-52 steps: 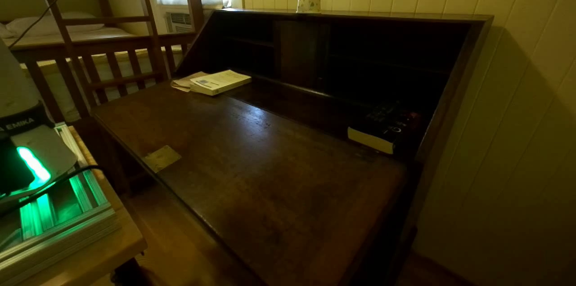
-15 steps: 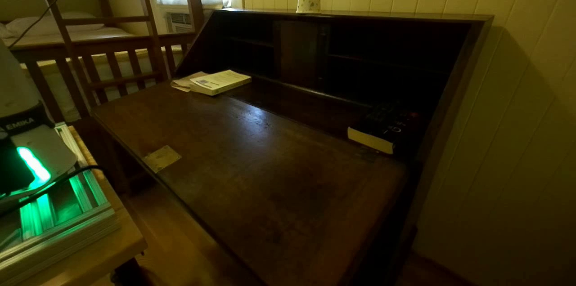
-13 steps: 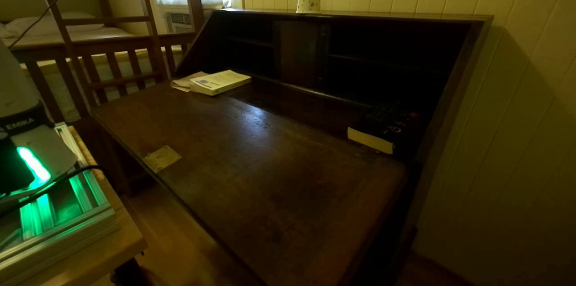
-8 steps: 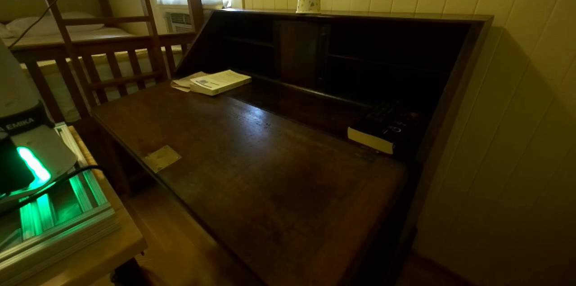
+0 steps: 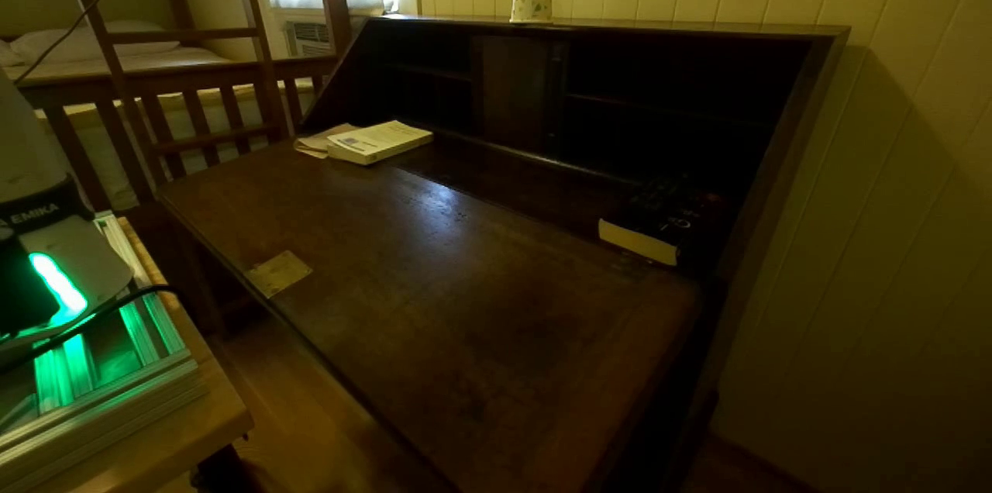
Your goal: Move the cup and pen to the bottom half of the desk, then place the pen on it
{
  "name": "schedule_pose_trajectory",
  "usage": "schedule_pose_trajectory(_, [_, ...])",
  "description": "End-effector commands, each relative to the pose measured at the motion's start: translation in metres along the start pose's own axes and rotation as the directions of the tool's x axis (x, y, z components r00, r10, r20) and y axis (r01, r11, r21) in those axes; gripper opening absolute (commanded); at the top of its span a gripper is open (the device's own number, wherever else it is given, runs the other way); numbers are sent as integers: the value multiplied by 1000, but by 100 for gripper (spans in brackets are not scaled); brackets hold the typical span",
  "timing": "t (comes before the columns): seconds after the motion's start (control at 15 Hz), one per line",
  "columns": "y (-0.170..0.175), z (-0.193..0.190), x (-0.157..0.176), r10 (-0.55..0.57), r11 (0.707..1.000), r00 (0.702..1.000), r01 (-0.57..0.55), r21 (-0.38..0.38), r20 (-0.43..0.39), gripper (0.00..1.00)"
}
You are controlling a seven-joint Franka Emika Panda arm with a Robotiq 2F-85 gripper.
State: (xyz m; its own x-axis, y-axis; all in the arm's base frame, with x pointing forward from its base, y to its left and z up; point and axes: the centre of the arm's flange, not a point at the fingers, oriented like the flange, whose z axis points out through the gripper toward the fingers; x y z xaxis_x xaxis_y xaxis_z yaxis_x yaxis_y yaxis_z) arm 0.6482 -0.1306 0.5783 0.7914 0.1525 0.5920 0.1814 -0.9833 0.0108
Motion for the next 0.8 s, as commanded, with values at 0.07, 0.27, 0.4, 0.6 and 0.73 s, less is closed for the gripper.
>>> schedule_pose_trajectory(0.07, [7,7,13,-33,999,999,33,22,11,100])
schedule_pose_trajectory(0.27, [8,11,16,-43,999,999,42,25,18,100])
schedule_pose_trajectory(0.4, [9,13,17,-45,999,999,45,26,20,100])
schedule_pose_trajectory(0.6, [10,16,20,-44,999,999,43,27,24,100])
schedule_pose_trajectory(0.73, [10,18,21,-44,999,999,43,26,24,100])
